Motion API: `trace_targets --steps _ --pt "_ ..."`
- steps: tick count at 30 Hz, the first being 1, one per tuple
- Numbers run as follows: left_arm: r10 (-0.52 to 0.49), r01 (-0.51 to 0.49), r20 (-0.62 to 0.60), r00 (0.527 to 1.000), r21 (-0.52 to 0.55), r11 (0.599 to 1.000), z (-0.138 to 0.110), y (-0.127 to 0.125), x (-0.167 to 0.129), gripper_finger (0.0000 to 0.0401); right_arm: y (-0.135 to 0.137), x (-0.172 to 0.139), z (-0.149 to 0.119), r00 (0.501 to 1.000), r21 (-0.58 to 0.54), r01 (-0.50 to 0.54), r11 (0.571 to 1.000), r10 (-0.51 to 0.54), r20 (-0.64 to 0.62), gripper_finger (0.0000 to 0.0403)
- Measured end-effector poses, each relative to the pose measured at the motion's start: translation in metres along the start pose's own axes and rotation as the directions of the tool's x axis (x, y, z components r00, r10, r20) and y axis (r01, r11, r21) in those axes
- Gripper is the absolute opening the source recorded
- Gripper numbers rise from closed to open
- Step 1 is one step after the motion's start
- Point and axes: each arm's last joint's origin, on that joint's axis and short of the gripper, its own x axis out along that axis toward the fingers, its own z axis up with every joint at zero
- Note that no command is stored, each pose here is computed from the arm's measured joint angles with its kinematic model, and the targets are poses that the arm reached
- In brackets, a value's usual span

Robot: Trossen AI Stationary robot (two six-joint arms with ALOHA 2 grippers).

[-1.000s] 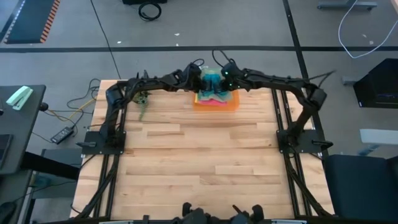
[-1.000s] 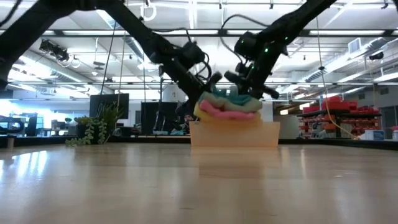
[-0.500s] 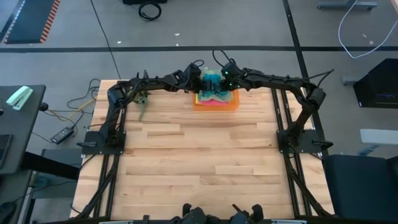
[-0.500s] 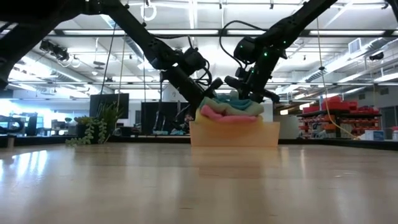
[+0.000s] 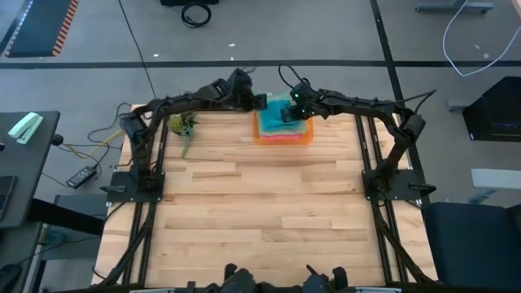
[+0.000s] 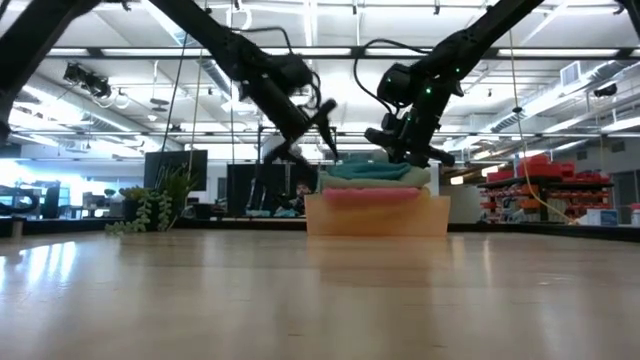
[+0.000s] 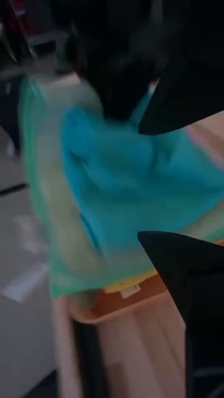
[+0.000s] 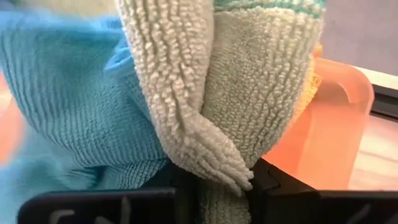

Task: Fold microfiber towels
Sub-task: Put the stacked folded microfiber cloths into the orange bin

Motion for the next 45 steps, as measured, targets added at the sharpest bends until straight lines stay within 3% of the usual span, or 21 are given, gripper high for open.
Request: trace_targets --steps 6,17,26,37,40,44,45 --pt "-0.055 0.044 0.114 0.992 0.095 0.994 0.015 -0.019 -0.047 0.0253 -0.002 0.007 0.001 1.0 0.038 0.015 0.999 -0.015 -0.002 0.0089" --pt "-0.128 0.077 0.23 0.965 0.218 0.973 0.02 -0.042 -0.103 0.0225 -0.007 0.008 0.001 1.0 0.072 0.015 0.997 -0.013 -0.028 0.0208" --pt "-0.115 0.056 0.22 0.969 0.256 0.965 0.019 -0.042 -0.106 0.0212 -0.01 -0.009 0.003 1.0 0.08 0.017 0.997 -0.015 -0.024 0.0293" --pt "-0.117 0.053 0.209 0.971 0.291 0.955 0.015 -0.044 -0.105 0.0213 -0.016 -0.06 0.009 0.998 0.091 -0.024 0.996 0.02 0.052 0.0303" --pt "-0.127 0.05 0.199 0.972 0.354 0.934 0.011 -0.049 -0.104 0.0207 -0.006 -0.077 0.005 0.994 0.05 -0.078 0.996 0.073 0.086 0.0302" --pt "-0.135 0.051 0.133 0.982 0.503 0.863 -0.004 -0.057 -0.092 0.0202 0.008 -0.093 -0.006 0.987 -0.046 -0.13 0.99 0.133 0.084 0.03" --pt "-0.126 0.055 0.111 0.986 0.495 0.867 -0.008 -0.057 -0.085 0.0202 0.009 -0.098 -0.009 0.987 -0.056 -0.134 0.989 0.138 0.078 0.03"
